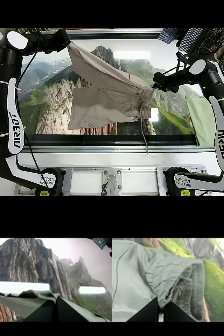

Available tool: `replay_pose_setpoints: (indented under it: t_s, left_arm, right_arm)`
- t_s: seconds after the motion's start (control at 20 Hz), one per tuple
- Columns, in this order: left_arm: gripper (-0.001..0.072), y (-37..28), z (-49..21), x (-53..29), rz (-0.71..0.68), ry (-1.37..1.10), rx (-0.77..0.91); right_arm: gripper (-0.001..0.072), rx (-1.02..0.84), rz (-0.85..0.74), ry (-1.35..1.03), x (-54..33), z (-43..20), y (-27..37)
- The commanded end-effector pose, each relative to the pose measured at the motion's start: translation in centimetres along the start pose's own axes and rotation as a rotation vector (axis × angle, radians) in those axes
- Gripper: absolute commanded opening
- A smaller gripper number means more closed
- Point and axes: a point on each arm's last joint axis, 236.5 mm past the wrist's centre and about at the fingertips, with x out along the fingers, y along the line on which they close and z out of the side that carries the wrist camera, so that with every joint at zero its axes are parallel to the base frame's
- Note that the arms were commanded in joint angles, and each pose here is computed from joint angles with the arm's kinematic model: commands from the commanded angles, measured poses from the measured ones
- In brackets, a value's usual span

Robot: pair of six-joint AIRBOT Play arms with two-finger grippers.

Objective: Fold the clothes and pants, and hang the long-sleeved shirts on hangers.

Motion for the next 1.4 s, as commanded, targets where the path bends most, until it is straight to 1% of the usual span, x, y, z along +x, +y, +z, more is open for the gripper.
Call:
replay_pose_setpoints:
  t_s: [0.0,0.1,0.2,0.4,0.5,0.7,0.85,1.05,1.15,1.35]
  left_arm:
    - [0.0004,1.1,-0.8,-0.5,0.019,0.062,-0.021]
    - [0.0004,1.9,-1.5,-3.1,0.079,0.088,0.018]
    - [0.0004,3.5,-3.6,-5.8,0.170,0.111,0.056]
    - [0.0005,5.6,-13.1,-8.3,0.222,0.263,0.022]
    - [0.0004,7.7,-18.9,-8.7,0.251,0.355,-0.022]
    - [0.0005,12.1,-29.0,-8.9,0.317,0.437,-0.103]
    - [0.0005,14.7,-34.0,-8.7,0.361,0.456,-0.150]
    - [0.0005,15.7,-36.9,-8.5,0.369,0.452,-0.213]
    - [0.0004,16.0,-37.9,-8.7,0.378,0.469,-0.218]
    - [0.0005,16.0,-37.9,-8.7,0.378,0.468,-0.221]
  right_arm:
    - [0.0027,-0.052,-0.012,-0.051,-0.6,1.2,0.1]
    - [0.0027,-0.112,-0.075,-0.030,-2.2,-0.2,-0.3]
    - [0.0027,-0.181,-0.149,0.001,-3.4,-2.2,-0.9]
    - [0.0027,-0.247,-0.192,0.097,-3.0,-7.6,-1.1]
    - [0.0027,-0.238,-0.224,0.161,-1.5,-10.3,-2.7]
    - [0.0028,-0.180,-0.255,0.216,2.4,-14.2,-6.1]
    - [0.0028,-0.139,-0.273,0.220,4.7,-16.4,-8.5]
    - [0.0029,-0.116,-0.264,0.187,6.7,-17.6,-9.9]
    - [0.0029,-0.113,-0.257,0.180,7.0,-17.6,-9.8]
    - [0.0033,-0.096,-0.232,0.163,7.2,-17.3,-9.2]
